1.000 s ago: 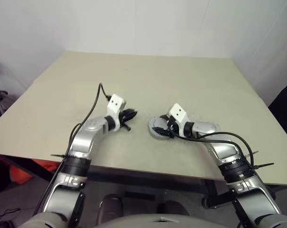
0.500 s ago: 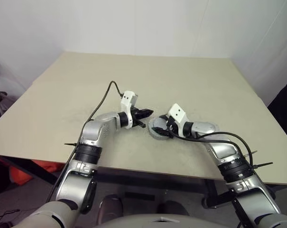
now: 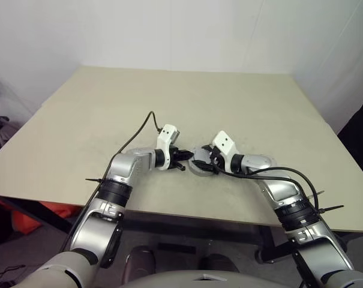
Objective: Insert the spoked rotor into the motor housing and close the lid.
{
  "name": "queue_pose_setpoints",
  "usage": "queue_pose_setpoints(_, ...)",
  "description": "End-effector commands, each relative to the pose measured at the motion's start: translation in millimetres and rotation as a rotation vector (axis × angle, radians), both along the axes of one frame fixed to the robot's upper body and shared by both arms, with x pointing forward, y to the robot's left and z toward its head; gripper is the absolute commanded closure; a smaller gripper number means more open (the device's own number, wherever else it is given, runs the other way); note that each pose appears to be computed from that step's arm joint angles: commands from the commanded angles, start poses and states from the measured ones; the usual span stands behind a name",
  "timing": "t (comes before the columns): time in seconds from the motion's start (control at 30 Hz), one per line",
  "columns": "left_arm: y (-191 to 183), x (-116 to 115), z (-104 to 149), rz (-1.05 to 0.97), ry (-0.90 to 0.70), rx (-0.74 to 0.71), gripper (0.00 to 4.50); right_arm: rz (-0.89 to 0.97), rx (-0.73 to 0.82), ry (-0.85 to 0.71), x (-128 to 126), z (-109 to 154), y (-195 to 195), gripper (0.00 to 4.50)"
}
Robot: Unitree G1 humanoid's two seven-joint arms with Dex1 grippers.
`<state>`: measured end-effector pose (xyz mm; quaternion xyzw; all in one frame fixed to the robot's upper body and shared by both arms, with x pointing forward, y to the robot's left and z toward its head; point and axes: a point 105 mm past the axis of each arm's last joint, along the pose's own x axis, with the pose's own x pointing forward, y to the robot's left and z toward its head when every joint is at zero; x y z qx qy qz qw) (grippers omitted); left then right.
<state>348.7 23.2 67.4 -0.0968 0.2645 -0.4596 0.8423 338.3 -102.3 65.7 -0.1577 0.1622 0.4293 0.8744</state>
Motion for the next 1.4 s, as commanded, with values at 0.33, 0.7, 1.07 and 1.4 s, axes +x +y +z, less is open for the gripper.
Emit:
queue_pose_setpoints(0.33,-5,-9,2,-0.027,0.022,-0.020,4.50,-0.096,0.012,-0.051,13,15,-13,0.06)
queue_pose_setpoints(0.7,-6,-9,1,-0.033,0.025,-0.014,4.50,0.020,0.156,-0.106,-10,76,-6,0.06)
queue_pose_setpoints(1.07,-11,-12,1,-0.058,0.029,-0.020,4.50,-0.404,0.369,0.226,9,63,-66,0.06)
queue_pose_setpoints(1.4,-11,-9,1,-0.047,0.024,-0.027,4.50,-0.531,0.748,0.740,-23,29,-64,0.06)
